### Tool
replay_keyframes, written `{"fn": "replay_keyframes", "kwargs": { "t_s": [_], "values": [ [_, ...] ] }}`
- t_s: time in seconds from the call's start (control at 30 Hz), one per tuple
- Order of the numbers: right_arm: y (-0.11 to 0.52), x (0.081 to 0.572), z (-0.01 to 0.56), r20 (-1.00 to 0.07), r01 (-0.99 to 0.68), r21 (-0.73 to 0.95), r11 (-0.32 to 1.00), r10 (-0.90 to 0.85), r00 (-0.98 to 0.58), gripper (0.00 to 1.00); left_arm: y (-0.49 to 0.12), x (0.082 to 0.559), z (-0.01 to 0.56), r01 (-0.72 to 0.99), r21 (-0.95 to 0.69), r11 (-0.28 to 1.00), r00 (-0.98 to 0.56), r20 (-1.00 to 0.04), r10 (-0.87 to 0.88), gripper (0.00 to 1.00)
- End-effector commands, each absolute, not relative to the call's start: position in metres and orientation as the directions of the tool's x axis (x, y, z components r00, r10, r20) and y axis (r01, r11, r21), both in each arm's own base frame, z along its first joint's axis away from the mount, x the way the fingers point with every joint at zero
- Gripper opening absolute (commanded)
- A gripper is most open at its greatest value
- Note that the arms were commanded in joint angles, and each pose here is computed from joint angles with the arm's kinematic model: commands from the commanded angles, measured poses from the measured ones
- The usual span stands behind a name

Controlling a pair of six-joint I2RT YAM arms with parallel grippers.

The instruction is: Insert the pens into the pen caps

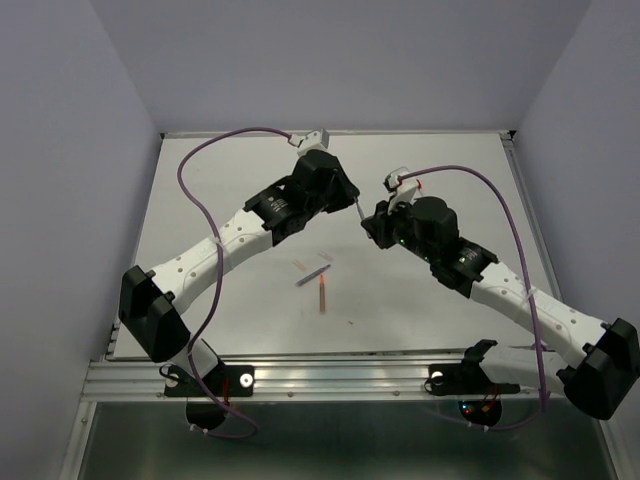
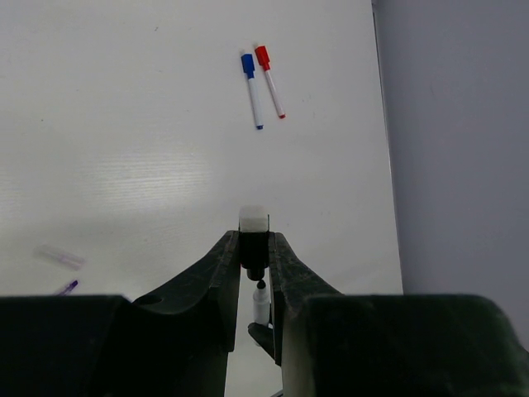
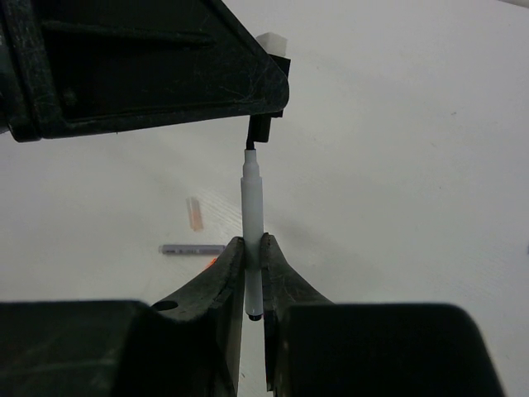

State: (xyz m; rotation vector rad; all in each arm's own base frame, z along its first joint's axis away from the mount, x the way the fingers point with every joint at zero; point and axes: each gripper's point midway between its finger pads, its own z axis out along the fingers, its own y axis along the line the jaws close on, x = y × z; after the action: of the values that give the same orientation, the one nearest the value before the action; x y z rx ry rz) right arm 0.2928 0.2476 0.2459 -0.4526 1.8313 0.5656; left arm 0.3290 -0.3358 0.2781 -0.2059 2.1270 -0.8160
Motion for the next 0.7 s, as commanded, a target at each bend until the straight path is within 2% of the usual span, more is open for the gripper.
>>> {"fn": "replay_keyframes", "kwargs": {
  "t_s": [0.0, 0.67],
  "values": [
    [0.251, 0.304, 0.279, -0.969, -0.559, 0.158, 0.814, 0.019, -0.246, 0.01, -0.334, 0.326, 0.305, 0.172, -0.654, 0.737, -0.612, -0.657, -0.441, 0.00],
    [0.254, 0.293, 0.268, -0.959, -0.596, 0.153, 0.789, -0.028, -0.283, 0.01, -0.319, 0.328, 0.314, 0.124, -0.668, 0.734, -0.581, -0.649, -0.492, 0.00]
  ]
}}
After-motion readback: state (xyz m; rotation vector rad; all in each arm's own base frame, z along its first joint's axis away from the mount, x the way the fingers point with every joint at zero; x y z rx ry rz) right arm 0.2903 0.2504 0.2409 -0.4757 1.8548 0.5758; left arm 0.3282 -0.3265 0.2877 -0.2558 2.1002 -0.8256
